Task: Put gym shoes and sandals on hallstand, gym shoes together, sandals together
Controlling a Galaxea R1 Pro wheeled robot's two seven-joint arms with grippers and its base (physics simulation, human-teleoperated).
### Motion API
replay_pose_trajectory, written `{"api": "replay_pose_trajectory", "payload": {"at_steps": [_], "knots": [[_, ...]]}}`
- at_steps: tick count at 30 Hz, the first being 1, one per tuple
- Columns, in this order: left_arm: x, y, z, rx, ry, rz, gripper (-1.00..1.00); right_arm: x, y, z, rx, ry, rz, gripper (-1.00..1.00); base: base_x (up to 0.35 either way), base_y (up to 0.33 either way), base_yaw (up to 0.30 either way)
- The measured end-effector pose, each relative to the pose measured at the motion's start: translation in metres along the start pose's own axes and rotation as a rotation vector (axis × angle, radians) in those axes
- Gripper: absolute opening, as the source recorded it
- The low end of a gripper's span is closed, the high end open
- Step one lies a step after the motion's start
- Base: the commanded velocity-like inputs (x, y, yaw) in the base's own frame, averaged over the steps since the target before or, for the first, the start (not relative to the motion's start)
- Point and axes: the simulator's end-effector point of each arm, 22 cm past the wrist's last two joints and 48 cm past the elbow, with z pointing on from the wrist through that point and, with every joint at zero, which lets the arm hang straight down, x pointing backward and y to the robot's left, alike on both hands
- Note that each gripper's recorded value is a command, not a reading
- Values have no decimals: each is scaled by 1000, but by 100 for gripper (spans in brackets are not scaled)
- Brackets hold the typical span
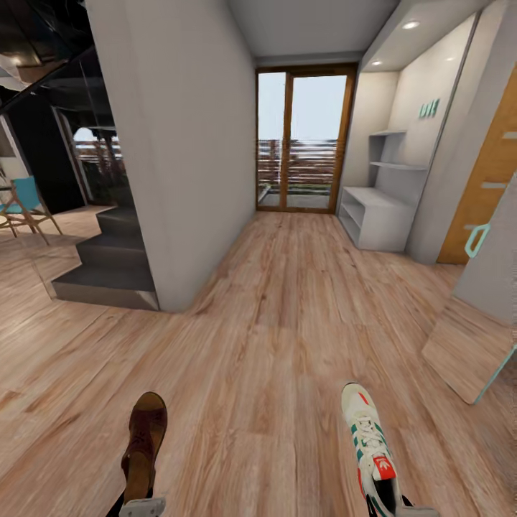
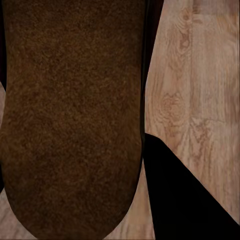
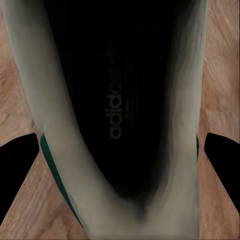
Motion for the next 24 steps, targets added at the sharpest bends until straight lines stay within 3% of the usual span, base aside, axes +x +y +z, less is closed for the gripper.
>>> {"api": "replay_pose_trajectory", "payload": {"at_steps": [9, 20, 24], "knots": [[0, 0, 0, -1, 0, 0, -100, 0, 0, 0, 0, 0, 0, -100, 337, 0, -239], [0, 0, 0, -1, 0, 0, -100, 1, 0, 0, 0, 1, 1, -100, 338, 0, -24], [0, 1, 0, -1, 0, -1, -100, 15, 3, -5, -5, 33, 3, -100, 337, 0, -1]]}}
